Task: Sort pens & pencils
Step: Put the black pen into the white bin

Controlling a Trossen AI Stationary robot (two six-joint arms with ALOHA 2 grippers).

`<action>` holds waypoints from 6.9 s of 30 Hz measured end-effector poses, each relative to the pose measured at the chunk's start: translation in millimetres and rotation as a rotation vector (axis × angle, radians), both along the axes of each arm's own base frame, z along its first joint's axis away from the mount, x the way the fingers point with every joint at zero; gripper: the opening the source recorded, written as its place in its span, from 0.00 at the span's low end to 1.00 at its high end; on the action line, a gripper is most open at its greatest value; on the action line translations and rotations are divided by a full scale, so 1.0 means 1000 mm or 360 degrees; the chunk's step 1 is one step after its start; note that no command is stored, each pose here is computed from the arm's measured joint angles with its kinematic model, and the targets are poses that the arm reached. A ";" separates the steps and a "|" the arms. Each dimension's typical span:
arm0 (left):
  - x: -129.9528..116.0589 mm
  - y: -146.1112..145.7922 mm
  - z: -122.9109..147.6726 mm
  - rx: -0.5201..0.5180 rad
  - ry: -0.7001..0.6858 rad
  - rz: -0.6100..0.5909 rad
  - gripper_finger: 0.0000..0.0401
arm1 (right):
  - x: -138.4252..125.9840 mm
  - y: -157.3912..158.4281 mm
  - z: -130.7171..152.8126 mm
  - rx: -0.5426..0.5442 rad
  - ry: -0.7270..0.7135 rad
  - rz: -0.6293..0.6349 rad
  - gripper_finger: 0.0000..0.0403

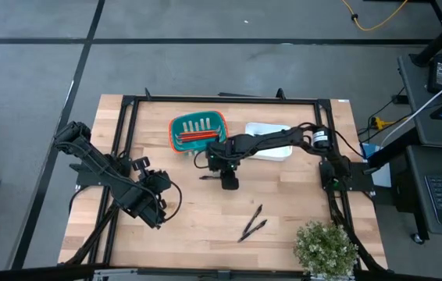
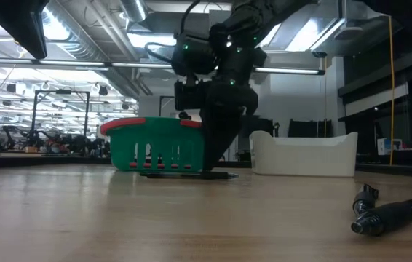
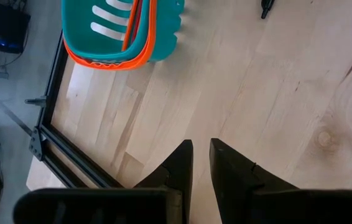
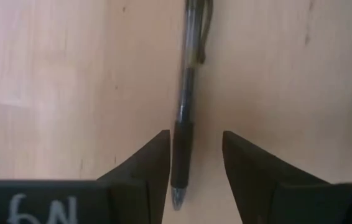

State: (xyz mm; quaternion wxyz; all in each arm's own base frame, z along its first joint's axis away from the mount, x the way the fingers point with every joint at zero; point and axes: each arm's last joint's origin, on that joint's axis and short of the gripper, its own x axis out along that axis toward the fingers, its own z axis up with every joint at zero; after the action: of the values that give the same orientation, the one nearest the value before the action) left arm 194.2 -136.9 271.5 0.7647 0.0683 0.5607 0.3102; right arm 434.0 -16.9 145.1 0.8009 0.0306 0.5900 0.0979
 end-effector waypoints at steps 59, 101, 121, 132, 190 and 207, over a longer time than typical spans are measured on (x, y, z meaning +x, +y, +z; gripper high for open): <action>-0.003 -0.009 -0.001 -0.0038 -0.0048 -0.0048 0.12 | -0.012 0.050 0.013 -0.0269 0.0539 -0.0058 0.08; 0.003 -0.003 -0.001 -0.0027 -0.0049 -0.0044 0.12 | -0.083 0.022 0.130 -0.0477 0.0003 -0.0426 0.21; 0.002 -0.004 -0.001 -0.0023 -0.0042 -0.0056 0.12 | -0.036 -0.026 0.025 -0.0401 0.0284 -0.0302 0.35; 0.002 -0.004 -0.001 -0.0022 -0.0042 -0.0055 0.12 | -0.034 -0.042 0.023 -0.0266 0.0231 -0.0354 0.34; 0.002 -0.005 -0.001 -0.0021 -0.0033 -0.0078 0.12 | -0.021 -0.043 0.010 -0.0097 0.0233 -0.0407 0.34; 0.002 -0.004 -0.001 -0.0014 -0.0039 -0.0080 0.12 | -0.031 -0.011 0.019 -0.0200 0.0458 -0.0014 0.34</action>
State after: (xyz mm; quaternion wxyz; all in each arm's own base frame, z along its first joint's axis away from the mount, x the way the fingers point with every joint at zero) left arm 196.4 -141.3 270.8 0.7794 0.0753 0.5506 0.2892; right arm 402.9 -28.2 164.1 0.7087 -0.0032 0.7036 0.0519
